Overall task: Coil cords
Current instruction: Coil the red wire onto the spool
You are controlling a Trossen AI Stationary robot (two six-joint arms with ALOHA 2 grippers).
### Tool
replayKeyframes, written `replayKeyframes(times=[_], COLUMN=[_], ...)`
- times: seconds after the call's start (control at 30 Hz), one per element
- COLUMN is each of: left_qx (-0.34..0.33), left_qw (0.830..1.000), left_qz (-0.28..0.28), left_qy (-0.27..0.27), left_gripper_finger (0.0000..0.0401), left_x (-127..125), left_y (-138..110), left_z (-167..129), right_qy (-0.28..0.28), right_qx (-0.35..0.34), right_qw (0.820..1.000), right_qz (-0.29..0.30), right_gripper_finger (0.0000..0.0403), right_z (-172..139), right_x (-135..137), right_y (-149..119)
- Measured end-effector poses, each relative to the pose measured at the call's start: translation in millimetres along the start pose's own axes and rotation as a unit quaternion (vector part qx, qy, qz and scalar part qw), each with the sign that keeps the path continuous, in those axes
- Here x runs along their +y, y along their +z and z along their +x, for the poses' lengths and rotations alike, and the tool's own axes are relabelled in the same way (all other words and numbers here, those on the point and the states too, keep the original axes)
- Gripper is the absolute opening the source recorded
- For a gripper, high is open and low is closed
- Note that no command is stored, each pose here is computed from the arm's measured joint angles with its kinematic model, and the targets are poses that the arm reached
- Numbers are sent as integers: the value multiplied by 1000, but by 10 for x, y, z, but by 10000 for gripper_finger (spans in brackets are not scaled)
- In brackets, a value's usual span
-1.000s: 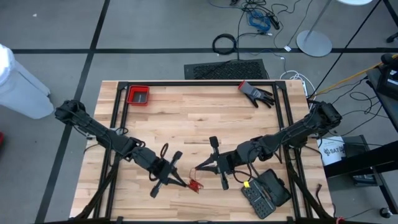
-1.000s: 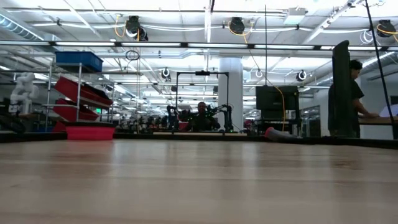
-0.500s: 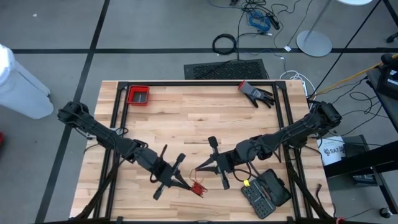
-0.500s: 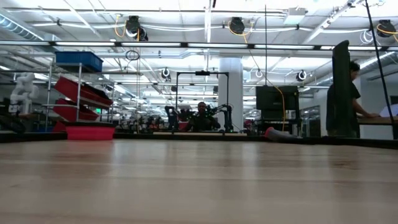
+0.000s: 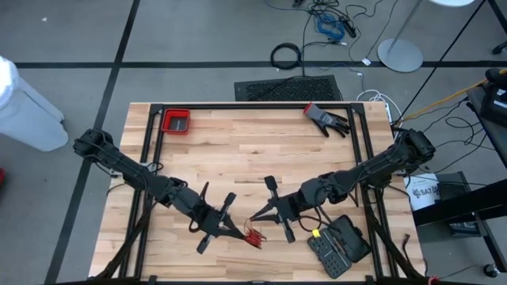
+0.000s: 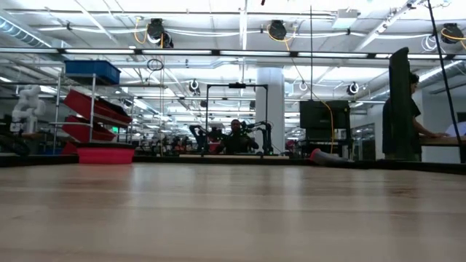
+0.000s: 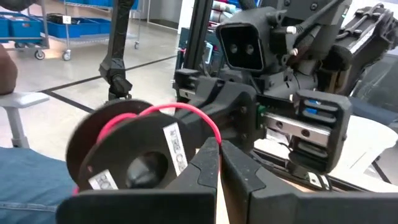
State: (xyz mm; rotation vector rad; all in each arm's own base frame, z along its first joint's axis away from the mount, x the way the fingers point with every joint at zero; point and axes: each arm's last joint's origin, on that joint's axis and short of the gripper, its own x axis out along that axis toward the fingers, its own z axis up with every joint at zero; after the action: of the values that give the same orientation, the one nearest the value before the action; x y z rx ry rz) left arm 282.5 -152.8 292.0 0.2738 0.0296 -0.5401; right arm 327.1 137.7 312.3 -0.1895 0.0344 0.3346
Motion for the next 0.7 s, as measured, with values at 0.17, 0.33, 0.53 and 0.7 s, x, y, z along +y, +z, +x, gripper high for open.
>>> replayKeyframes(times=[0.17, 0.33, 0.53, 0.7], left_qx=[2, 1, -5, -21], left_qw=[1000, 1000, 1000, 999], left_qz=[6, 6, 6, 7], left_qy=[1, -4, -20, -34], left_gripper_finger=[2, 2, 2, 2], left_x=[0, -3, -14, -18], left_y=[-3, -3, 2, 28], left_z=[0, 0, 0, -1], right_qy=[-1, -4, -6, -14], right_qx=[0, 0, 1, 2], right_qw=[1000, 1000, 1000, 998], right_qz=[15, 18, 27, 54], right_gripper_finger=[0, 5, 30, 54], right_z=[1, 2, 3, 5], right_x=[-17, -38, -40, -94], right_y=[-3, -6, -7, -16])
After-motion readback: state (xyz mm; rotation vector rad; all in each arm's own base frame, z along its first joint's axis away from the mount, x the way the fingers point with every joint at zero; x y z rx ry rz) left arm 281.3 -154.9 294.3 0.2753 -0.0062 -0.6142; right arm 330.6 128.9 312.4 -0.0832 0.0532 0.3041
